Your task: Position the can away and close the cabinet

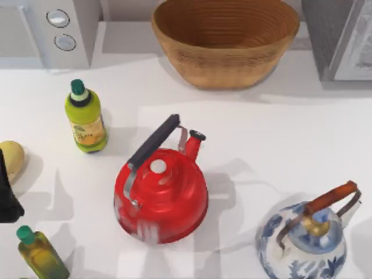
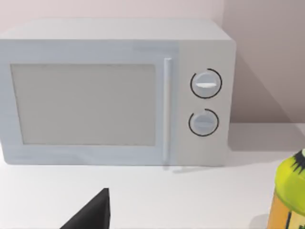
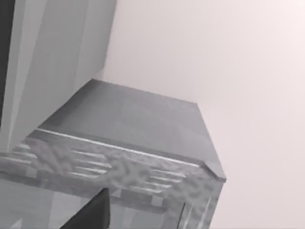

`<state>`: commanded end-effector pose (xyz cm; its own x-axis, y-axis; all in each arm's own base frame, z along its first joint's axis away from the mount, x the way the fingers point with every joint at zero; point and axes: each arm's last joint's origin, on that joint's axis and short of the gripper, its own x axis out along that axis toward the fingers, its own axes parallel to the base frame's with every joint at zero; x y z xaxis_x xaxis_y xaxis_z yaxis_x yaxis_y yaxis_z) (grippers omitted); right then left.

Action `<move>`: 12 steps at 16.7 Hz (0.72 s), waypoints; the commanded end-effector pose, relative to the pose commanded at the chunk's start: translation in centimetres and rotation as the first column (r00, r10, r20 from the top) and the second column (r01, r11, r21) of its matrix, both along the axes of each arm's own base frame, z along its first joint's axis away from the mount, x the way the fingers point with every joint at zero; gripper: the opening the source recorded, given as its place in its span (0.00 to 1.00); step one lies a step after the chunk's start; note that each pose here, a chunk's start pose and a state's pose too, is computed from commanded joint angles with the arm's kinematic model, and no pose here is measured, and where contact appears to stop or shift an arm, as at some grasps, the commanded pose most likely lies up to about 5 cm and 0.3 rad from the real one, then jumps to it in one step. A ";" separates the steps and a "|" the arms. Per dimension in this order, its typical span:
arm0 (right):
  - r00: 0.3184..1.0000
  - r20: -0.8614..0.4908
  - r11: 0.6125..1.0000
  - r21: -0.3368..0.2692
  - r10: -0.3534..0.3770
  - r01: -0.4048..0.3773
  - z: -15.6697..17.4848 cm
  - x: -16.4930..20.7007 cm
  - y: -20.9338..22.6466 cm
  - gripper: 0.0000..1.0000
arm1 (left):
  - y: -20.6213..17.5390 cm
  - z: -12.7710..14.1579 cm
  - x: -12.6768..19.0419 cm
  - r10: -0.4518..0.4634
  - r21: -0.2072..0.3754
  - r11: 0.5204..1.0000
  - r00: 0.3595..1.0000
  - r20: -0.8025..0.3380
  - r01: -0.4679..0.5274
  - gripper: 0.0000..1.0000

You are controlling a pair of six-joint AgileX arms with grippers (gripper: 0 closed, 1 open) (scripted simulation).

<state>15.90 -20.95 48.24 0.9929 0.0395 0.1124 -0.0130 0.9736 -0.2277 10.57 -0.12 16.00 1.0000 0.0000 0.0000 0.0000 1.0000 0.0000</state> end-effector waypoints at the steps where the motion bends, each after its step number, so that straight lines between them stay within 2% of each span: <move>1: 1.000 -0.008 1.000 0.020 -0.005 0.005 1.2 -0.3 0.5 1.00 | 0.0 0.0 0.0 0.000 0.000 1.000 1.000 0.000 0.000 1.00; 4: 0.999 -0.049 0.995 0.099 -0.016 0.020 3.1 -0.8 1.3 1.00 | 0.0 0.0 0.0 0.000 0.000 1.000 1.000 0.000 0.000 1.00; 8: 0.993 -0.114 0.977 0.209 -0.015 0.039 2.9 -0.6 0.9 1.00 | 0.0 0.0 0.0 0.000 0.000 1.000 1.000 0.000 0.000 1.00; 12: 0.992 -0.124 0.974 0.225 -0.015 0.042 2.7 -0.6 0.8 1.00 | 0.0 0.0 0.0 0.000 0.000 1.000 1.000 0.000 0.000 1.00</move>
